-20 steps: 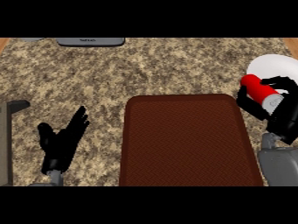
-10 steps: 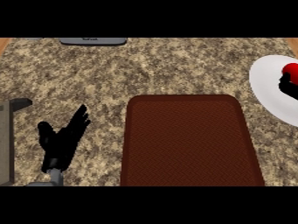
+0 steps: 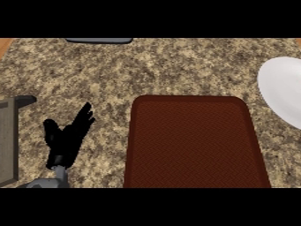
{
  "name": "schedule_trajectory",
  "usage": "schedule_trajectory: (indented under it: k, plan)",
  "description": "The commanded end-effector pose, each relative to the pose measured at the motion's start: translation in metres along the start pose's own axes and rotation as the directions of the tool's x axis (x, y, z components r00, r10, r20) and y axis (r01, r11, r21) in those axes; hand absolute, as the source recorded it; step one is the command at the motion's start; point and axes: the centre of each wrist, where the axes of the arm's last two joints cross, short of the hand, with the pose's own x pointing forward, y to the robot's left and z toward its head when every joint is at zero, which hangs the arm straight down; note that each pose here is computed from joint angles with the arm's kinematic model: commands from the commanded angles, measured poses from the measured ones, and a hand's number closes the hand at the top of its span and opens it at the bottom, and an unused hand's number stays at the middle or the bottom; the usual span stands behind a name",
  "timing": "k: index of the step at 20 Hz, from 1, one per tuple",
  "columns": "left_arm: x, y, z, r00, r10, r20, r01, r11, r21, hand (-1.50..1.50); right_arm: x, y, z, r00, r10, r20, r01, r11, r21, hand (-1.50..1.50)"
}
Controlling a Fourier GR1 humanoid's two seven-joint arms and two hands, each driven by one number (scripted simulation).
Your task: Pick the can from the tray and place it in the plate
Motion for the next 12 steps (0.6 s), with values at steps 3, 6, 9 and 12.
schedule_trajectory:
  k: [3,6,9,12]
  plan:
    - [-0.001,-0.002,0.001,1.0,-0.002,-0.017,0.001,0.999,-0.047,0.0,-0.015,-0.006,-0.013,0.984,0.138,-0.108,-0.112,0.97,0.217,-1.5]
    - [0.006,-0.01,0.0,1.0,-0.01,-0.023,0.01,1.0,-0.021,0.0,-0.029,-0.014,-0.012,0.995,0.052,-0.088,-0.025,0.959,0.282,-1.5]
    - [-0.001,-0.021,-0.002,0.999,0.004,-0.034,-0.005,1.0,-0.019,0.0,-0.02,-0.001,-0.007,0.997,-0.055,-0.055,0.068,0.961,0.269,-1.5]
    - [0.0,-0.011,0.0,1.0,0.004,-0.024,-0.004,1.0,-0.021,0.0,-0.017,-0.01,-0.017,0.98,-0.199,-0.014,0.198,0.96,0.196,-1.5]
